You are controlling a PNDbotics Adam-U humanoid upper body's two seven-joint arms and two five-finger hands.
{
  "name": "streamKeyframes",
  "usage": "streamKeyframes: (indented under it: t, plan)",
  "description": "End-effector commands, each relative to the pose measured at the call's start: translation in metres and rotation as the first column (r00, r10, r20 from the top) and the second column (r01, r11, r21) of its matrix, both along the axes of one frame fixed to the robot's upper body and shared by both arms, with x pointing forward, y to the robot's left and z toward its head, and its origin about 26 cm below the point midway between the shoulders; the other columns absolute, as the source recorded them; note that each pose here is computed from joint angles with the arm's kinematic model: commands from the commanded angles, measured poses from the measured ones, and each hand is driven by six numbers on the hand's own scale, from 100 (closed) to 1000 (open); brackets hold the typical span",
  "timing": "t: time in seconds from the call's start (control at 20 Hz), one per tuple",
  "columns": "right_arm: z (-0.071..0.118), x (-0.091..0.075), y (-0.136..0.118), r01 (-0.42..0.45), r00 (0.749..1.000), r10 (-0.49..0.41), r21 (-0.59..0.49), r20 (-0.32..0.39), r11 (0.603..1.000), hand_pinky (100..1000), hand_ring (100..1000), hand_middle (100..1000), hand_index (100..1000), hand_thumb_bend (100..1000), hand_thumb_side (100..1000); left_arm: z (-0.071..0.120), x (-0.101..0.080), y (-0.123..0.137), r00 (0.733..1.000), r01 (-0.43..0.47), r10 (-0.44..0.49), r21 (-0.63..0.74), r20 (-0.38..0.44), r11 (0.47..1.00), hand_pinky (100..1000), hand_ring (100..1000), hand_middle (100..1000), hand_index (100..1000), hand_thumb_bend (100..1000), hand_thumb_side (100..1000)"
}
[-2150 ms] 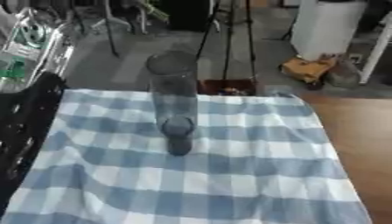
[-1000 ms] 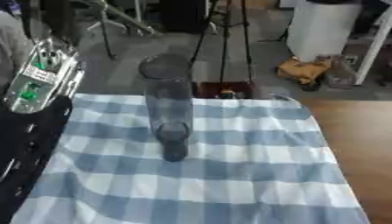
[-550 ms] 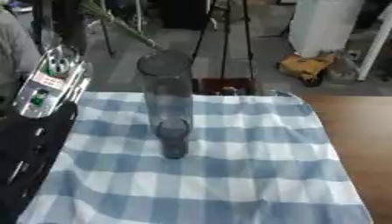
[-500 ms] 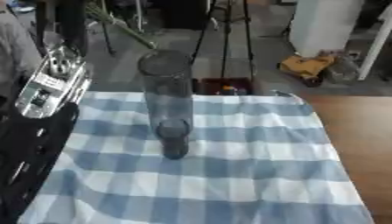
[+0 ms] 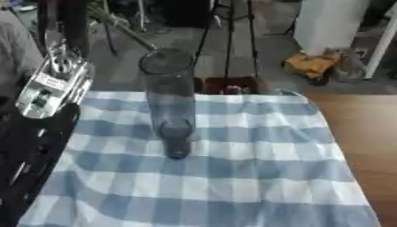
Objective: Arrange flowers into the vase.
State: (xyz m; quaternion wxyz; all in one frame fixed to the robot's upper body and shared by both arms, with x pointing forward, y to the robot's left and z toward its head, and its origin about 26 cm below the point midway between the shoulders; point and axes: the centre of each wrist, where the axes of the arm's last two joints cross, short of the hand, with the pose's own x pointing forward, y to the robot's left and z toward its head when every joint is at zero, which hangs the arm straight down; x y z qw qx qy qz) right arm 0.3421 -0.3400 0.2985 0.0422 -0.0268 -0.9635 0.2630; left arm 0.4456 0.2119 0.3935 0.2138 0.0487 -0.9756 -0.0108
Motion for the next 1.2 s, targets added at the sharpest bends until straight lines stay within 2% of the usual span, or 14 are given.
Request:
streamKeyframes:
  t: [0.05,0.3,0.4,0.65,0.8,1.0,1.2]
  plan:
    - [0.011,-0.006,-0.006,0.015,0.999,-0.014,-0.024,0.033,1.0,683,778,768,797,100,1000,0.023,-0.01,0.005,0.996,-0.026,0.025,0.004,0.088,1.0,100,100,100,202,100,654]
    - [0.01,-0.007,-0.007,0.022,1.0,-0.021,-0.026,0.023,0.999,683,778,768,797,100,1000,0.035,-0.016,0.007,0.99,-0.041,0.041,-0.003,0.133,0.999,100,100,100,204,100,646]
    - [0.009,-0.008,-0.008,0.025,1.0,-0.024,-0.023,0.018,0.999,683,778,768,797,100,1000,0.037,-0.017,0.006,0.991,-0.037,0.037,-0.004,0.126,0.999,100,100,100,202,100,649]
    - [0.007,-0.009,-0.008,0.03,1.0,-0.03,-0.015,0.005,0.999,682,778,768,797,100,1000,0.038,-0.018,0.006,0.997,-0.03,0.03,-0.004,0.072,1.0,100,100,100,201,100,643]
    - [0.005,-0.01,-0.008,0.031,1.0,-0.031,-0.009,-0.001,0.999,682,778,768,797,100,1000,0.035,-0.015,0.007,0.999,-0.037,0.037,0.002,0.011,0.999,100,100,100,197,100,630]
    - [0.004,-0.01,-0.007,0.034,0.999,-0.034,-0.005,-0.011,0.999,682,778,768,797,100,1000,0.034,-0.012,0.009,0.996,-0.053,0.054,0.012,-0.072,0.999,100,100,100,196,100,627]
    - [0.003,-0.011,-0.007,0.036,0.999,-0.036,0.0,-0.018,0.999,682,778,768,797,100,1000,0.038,-0.016,0.008,0.991,-0.063,0.065,0.015,-0.115,0.998,100,100,100,195,100,623]
